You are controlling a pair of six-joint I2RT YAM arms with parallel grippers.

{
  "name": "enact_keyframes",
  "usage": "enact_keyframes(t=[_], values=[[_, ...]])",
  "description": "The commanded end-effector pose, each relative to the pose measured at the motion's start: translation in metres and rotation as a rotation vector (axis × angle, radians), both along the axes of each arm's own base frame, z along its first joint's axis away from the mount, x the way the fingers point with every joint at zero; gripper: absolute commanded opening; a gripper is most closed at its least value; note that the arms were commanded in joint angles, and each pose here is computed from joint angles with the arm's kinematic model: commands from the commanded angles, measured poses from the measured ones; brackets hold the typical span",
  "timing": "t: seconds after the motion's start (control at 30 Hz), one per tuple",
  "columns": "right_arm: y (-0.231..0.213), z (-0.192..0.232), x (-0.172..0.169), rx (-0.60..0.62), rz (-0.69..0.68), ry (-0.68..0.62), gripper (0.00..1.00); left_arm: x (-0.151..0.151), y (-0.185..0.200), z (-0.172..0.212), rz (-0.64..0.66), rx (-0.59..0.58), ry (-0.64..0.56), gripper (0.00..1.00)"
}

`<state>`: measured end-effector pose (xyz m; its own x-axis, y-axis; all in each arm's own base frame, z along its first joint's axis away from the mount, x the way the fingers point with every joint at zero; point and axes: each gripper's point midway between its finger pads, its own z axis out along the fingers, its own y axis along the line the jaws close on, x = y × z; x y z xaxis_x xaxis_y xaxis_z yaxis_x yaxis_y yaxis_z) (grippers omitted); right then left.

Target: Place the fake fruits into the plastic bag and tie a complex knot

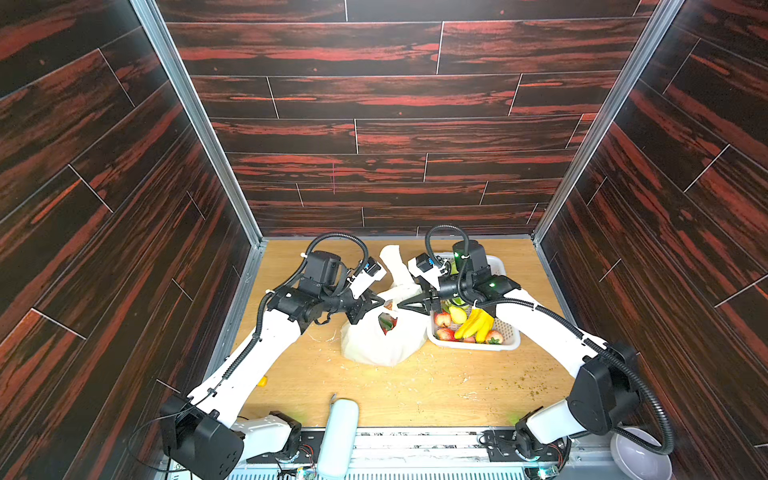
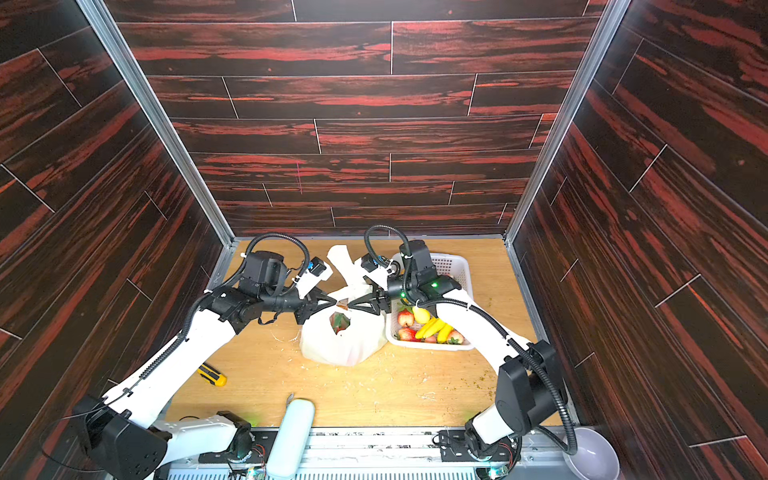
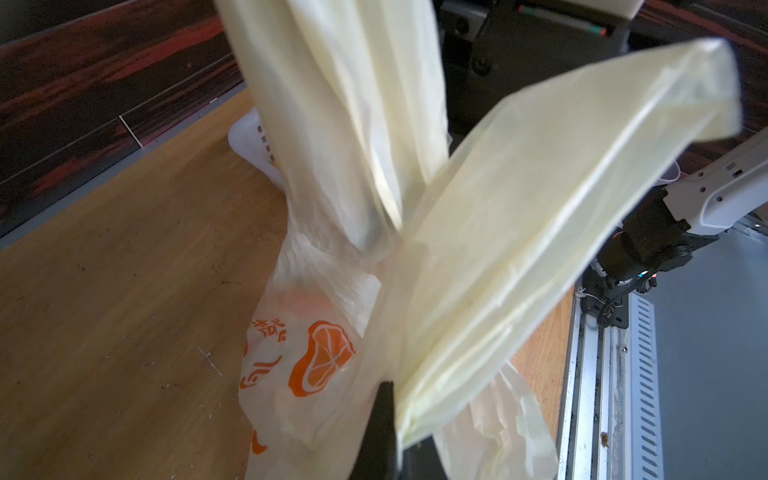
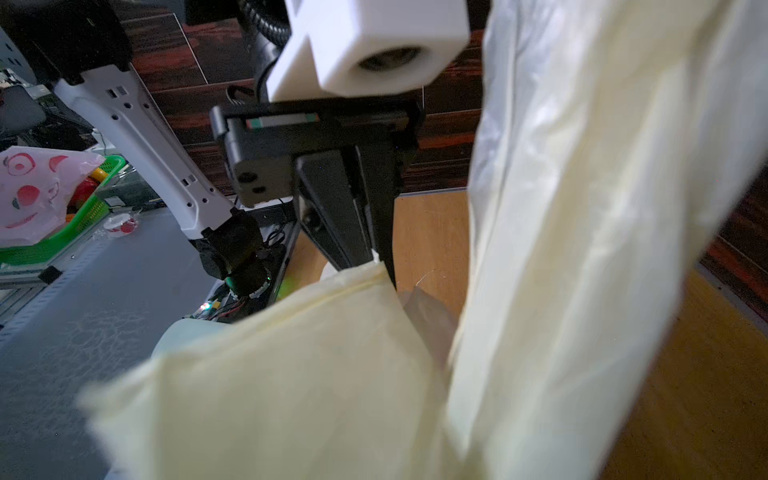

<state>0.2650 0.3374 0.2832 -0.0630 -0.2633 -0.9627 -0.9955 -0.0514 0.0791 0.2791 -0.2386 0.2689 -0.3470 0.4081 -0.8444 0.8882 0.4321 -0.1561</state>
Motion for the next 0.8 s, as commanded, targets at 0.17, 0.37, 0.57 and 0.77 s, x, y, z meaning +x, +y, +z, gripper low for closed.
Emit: enact_keyframes(t=[0.17, 0.37, 0.57, 0.77], values=[[0.008, 0.010, -0.002, 0.026, 0.040, -0.006, 0.49, -0.001, 0.000, 0.009, -0.015, 0.016, -0.036, 0.00], [0.008, 0.010, -0.002, 0.023, 0.034, 0.003, 0.28, -0.004, 0.004, 0.003, -0.003, 0.038, -0.011, 0.00], [0.007, 0.010, 0.000, 0.014, 0.019, 0.002, 0.00, -0.002, 0.007, 0.002, 0.020, 0.053, -0.014, 0.00], [0.004, 0.005, 0.003, -0.012, -0.015, -0.012, 0.00, 0.000, 0.015, 0.002, 0.071, 0.080, -0.031, 0.00]])
